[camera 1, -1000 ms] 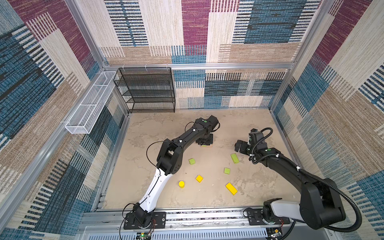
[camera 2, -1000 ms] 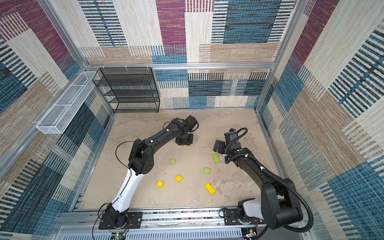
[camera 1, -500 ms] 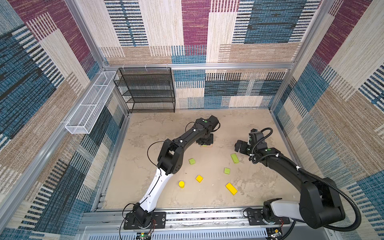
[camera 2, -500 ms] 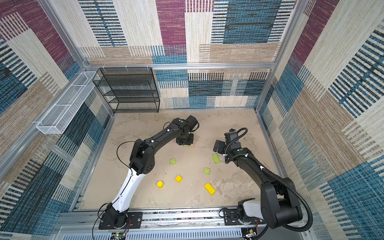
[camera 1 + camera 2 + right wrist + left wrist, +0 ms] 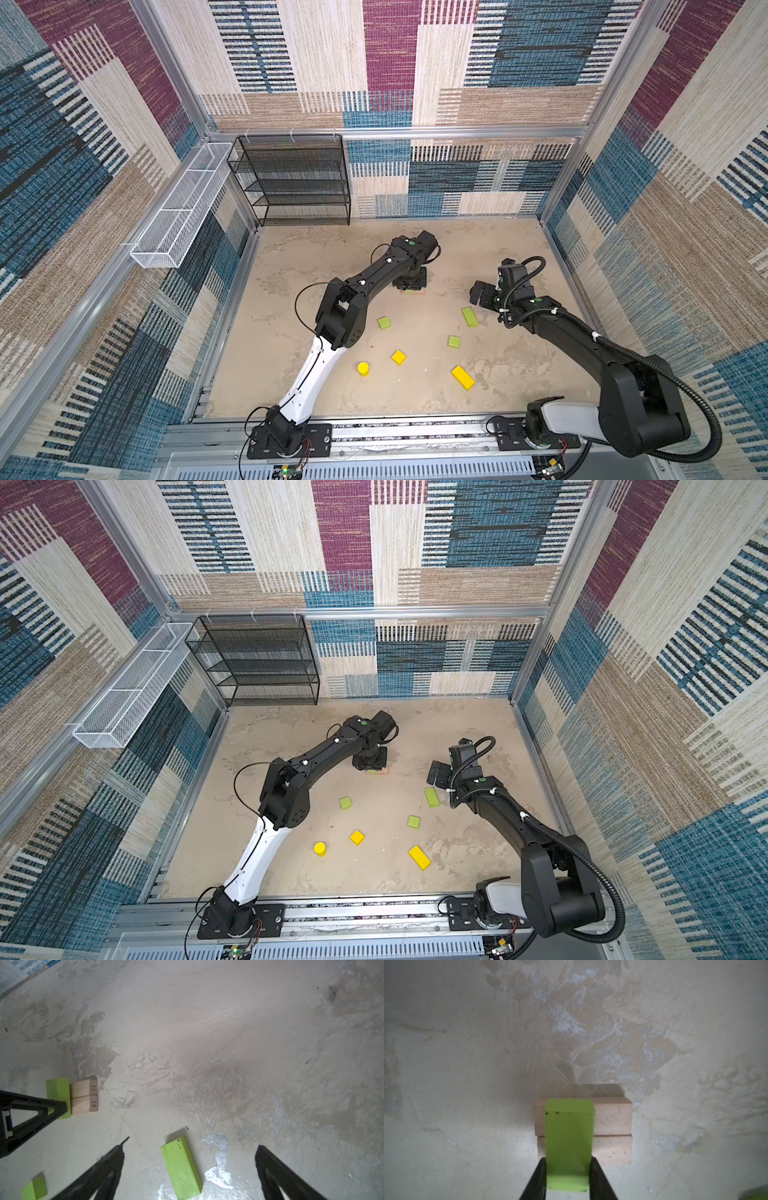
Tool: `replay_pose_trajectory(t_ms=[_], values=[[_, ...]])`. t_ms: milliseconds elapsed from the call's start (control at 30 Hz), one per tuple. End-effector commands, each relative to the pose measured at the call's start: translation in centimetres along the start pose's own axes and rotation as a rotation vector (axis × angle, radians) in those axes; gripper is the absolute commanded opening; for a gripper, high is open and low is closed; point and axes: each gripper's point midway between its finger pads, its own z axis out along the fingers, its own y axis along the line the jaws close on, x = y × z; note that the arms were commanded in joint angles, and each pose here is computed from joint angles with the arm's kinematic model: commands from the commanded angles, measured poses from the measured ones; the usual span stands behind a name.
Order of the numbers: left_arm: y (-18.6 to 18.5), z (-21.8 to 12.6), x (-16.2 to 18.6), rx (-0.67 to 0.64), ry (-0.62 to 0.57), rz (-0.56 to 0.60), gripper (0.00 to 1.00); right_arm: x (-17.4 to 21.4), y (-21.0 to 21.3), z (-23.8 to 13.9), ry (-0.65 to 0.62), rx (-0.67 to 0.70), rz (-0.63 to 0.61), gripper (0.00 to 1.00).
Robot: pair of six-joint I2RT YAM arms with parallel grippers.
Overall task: Build the wood block tower
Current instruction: 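Lower the green block with the left gripper onto the wooden stack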
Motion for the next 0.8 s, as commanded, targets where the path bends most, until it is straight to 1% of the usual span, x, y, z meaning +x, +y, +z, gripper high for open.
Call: replay_pose_trajectory(t_ms=[0, 200, 767], values=[[0.34, 0.06, 0.0, -0.017, 0.0, -0.013, 0.31, -0.66, 0.07, -0.06, -0.03, -0.003, 0.008, 0.99], [0.35, -0.01, -0.03, -0.016, -0.001, -0.011, 0.35, -0.52, 0.08, -0.04, -0.027, -0.006, 0.011, 0.99], [0.11, -0.2, -0.05, -0.007, -0.001, -0.005, 0.4, -0.43, 0.04, -0.04, -0.027, -0.01, 0.014, 0.99]])
